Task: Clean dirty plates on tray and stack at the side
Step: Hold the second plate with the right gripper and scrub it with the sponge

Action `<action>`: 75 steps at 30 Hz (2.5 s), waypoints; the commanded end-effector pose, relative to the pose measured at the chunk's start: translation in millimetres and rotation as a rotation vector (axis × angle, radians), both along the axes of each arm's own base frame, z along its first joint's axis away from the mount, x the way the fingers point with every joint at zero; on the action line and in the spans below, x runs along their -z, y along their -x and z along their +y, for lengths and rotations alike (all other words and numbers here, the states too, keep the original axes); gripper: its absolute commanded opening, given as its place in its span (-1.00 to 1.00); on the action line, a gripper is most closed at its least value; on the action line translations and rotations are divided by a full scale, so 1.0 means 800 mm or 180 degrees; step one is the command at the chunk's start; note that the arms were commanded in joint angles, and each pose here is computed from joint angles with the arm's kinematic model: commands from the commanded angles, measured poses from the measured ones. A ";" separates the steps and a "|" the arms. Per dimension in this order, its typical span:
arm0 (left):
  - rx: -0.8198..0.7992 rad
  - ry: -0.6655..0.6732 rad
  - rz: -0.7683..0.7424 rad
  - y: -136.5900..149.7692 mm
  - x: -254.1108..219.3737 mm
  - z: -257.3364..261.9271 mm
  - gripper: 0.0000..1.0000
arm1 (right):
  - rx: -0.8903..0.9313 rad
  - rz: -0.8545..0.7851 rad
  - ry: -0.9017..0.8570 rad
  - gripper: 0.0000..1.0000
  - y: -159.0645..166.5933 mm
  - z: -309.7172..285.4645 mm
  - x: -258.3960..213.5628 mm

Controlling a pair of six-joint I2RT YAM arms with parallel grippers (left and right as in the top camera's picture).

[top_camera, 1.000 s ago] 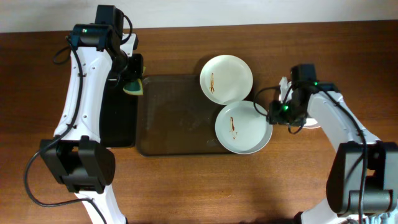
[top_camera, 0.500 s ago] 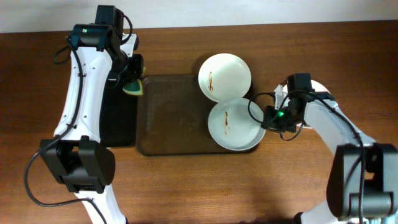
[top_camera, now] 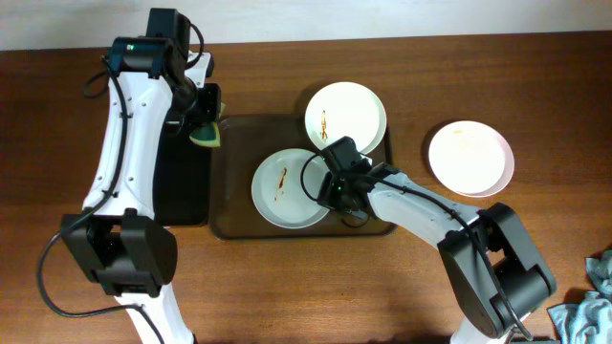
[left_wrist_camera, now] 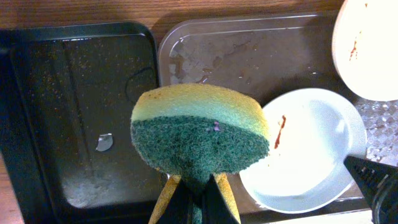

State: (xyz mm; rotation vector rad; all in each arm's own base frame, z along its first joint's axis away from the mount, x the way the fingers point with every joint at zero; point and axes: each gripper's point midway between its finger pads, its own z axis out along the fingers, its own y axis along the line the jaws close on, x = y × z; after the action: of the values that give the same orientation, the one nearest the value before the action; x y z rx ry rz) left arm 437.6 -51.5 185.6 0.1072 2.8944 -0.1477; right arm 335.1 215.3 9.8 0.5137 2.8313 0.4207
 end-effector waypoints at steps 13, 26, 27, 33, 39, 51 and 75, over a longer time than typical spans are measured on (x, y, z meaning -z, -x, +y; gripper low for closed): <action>0.0879 0.0405 0.0169 0.017 0.082 -0.083 -0.99 | -0.0399 0.0107 0.0266 -0.45 -0.013 0.013 0.004; 0.1243 0.0565 0.0400 0.050 0.156 -0.101 -0.99 | -0.0585 0.0114 0.0093 -0.92 -0.013 0.031 0.013; 0.1261 0.0650 0.0384 0.052 0.164 -0.107 -0.99 | -0.0585 0.0115 0.0094 -0.92 -0.013 0.031 0.013; 0.1499 0.0657 0.0307 0.071 0.226 -0.141 -0.99 | -0.0586 0.0105 0.0087 -0.92 -0.014 0.031 0.013; 0.1189 0.0998 0.1141 0.140 0.233 -0.155 -0.99 | -0.0585 0.0103 0.0088 -0.92 -0.014 0.031 0.013; 0.0608 0.0265 0.0307 0.044 0.251 -0.105 -0.99 | -0.0614 0.0104 0.0085 -0.91 -0.013 0.032 0.013; 0.1167 0.1271 0.1132 0.137 0.226 -0.156 -0.99 | -0.0646 0.0107 0.0071 -0.92 -0.012 0.033 0.012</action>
State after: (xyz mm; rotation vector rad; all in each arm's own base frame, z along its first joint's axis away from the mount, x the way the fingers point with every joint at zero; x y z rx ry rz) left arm 345.2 -135.1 9.4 0.4659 3.1555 -0.4832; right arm 342.6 248.5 7.2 0.2056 2.9241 0.4690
